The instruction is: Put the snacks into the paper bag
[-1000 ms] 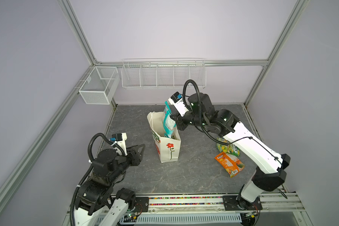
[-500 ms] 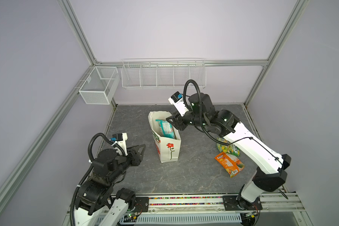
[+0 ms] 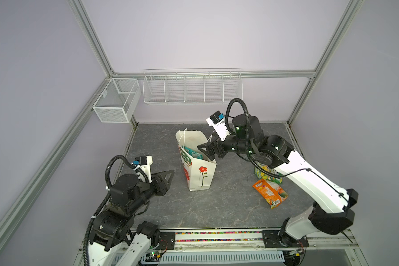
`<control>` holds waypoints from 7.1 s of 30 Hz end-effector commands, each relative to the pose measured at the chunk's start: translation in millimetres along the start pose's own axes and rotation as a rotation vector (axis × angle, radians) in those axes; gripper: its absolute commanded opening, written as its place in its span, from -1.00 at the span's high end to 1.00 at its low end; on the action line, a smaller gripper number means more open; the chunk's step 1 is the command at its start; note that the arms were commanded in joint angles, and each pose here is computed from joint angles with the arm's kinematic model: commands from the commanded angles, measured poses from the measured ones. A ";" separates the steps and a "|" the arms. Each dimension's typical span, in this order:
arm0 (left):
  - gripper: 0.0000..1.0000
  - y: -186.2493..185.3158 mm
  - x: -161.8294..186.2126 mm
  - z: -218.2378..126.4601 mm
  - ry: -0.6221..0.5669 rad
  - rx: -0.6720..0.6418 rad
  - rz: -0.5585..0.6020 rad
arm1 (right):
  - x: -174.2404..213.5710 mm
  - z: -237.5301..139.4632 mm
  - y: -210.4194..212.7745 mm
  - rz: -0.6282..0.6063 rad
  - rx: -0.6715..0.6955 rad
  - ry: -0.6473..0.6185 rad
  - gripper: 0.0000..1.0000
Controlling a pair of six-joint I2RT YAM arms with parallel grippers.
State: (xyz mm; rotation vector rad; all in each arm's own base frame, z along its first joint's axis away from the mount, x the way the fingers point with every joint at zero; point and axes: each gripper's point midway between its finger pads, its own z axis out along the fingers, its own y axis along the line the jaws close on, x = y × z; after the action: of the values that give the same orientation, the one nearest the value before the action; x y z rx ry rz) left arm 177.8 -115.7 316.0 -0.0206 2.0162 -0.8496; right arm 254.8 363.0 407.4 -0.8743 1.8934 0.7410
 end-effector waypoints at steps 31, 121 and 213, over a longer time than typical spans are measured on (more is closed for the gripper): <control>-0.11 -131.0 88.6 100.2 0.245 0.158 0.356 | 84.2 -94.0 -88.9 0.167 0.398 -0.067 -0.77; -0.50 -203.0 357.9 304.2 0.788 0.333 -0.230 | 239.3 -205.0 -157.8 0.482 0.794 -0.073 -0.77; 1.00 -208.3 285.0 285.4 0.484 0.182 -0.100 | 239.3 -220.0 -156.4 0.467 0.819 -0.115 -0.78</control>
State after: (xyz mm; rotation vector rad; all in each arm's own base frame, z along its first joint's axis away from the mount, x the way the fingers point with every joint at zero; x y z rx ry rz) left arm 159.1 -528.2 96.3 0.1605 2.4699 -1.2394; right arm 193.7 41.7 262.8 0.1104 2.0642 0.2151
